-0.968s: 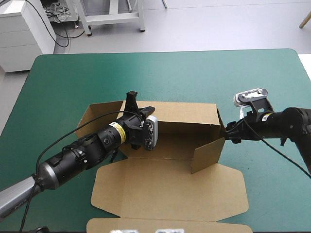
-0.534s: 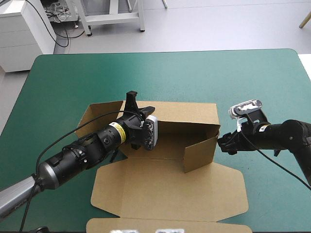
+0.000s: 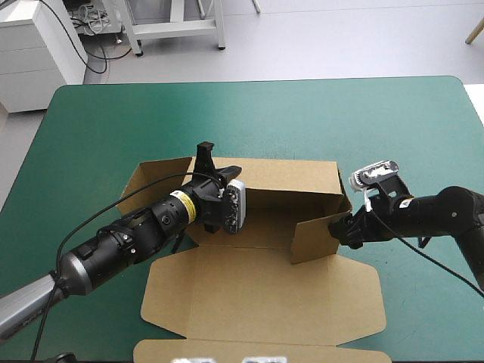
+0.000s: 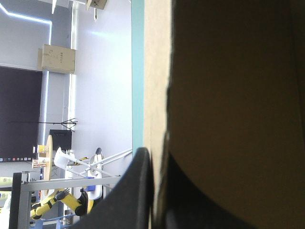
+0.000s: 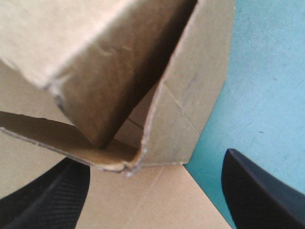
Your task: Fold the box
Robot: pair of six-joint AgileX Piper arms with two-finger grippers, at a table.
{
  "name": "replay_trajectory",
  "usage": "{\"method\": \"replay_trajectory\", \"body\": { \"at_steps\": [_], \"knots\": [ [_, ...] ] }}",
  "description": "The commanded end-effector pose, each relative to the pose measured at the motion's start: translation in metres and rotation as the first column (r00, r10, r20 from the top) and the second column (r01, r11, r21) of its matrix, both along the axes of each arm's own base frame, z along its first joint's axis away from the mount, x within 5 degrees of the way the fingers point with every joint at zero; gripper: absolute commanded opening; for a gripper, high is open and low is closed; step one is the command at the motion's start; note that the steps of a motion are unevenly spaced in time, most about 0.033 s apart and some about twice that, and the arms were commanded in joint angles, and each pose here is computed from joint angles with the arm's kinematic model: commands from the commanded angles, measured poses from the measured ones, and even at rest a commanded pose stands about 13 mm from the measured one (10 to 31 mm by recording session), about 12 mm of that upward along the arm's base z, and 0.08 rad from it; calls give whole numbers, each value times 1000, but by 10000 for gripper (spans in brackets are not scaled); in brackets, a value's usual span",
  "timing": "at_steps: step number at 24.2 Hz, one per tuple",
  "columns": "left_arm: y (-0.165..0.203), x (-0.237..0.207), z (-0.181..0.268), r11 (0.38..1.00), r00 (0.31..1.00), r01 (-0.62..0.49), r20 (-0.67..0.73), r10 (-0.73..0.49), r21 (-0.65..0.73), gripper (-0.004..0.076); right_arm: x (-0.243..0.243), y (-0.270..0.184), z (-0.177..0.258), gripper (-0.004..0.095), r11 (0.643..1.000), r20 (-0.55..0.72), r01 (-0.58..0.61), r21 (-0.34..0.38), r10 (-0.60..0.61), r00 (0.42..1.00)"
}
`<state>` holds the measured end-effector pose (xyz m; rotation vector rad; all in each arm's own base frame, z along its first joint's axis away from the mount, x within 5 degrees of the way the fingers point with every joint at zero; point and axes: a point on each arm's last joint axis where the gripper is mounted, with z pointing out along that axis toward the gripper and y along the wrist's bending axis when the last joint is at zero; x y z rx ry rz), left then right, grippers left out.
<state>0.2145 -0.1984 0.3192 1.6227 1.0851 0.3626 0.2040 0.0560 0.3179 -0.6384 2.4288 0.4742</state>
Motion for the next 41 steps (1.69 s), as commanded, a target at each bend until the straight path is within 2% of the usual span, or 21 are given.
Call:
{"method": "replay_trajectory", "body": {
  "at_steps": [1,8,11,15,18,23,25,27,30,34,36,38,41],
  "knots": [
    [0,-3,17,998,1000,6,26,-4,-66,-8,5,5,13,699,996,78,-5,94,-2,997],
    [-2,2,3,1000,1000,-21,-20,20,-10,-8,15,7,10,699,994,103,-6,105,-5,995],
    [-11,-1,-5,1000,999,1,-42,0,15,-8,20,15,8,684,995,139,-31,95,17,990],
    [-14,-1,-10,1000,998,-1,-70,3,22,-8,23,28,6,526,995,160,-64,83,50,986],
    [-14,-1,-11,1000,997,-8,-77,10,23,-8,23,28,5,330,994,160,-70,79,57,985],
    [-14,-1,-11,1000,997,-7,-76,8,22,-8,21,29,4,97,993,142,-84,82,72,987],
    [-14,-1,-11,1000,997,-7,-77,9,21,-7,21,30,5,-24,992,140,-82,100,67,988],
    [-14,-1,-11,1000,997,-11,-82,12,15,7,21,30,6,-18,991,141,-77,113,61,988],
    [-14,-1,-9,1000,997,-12,-81,12,10,126,22,30,6,-18,991,148,-72,113,55,987],
    [-13,-8,1,999,996,-11,-86,7,-52,414,23,30,7,-18,992,151,-49,120,30,988],
    [-14,-16,8,997,997,10,-74,-16,-73,529,24,29,7,-17,992,157,-45,120,26,987],
    [-15,-24,14,996,997,28,-66,-34,-89,576,25,29,7,-17,992,164,-31,122,11,986],
    [-16,-40,23,992,996,61,-61,-68,-107,577,27,28,9,-17,991,176,-7,131,-17,984]
  ]
}}
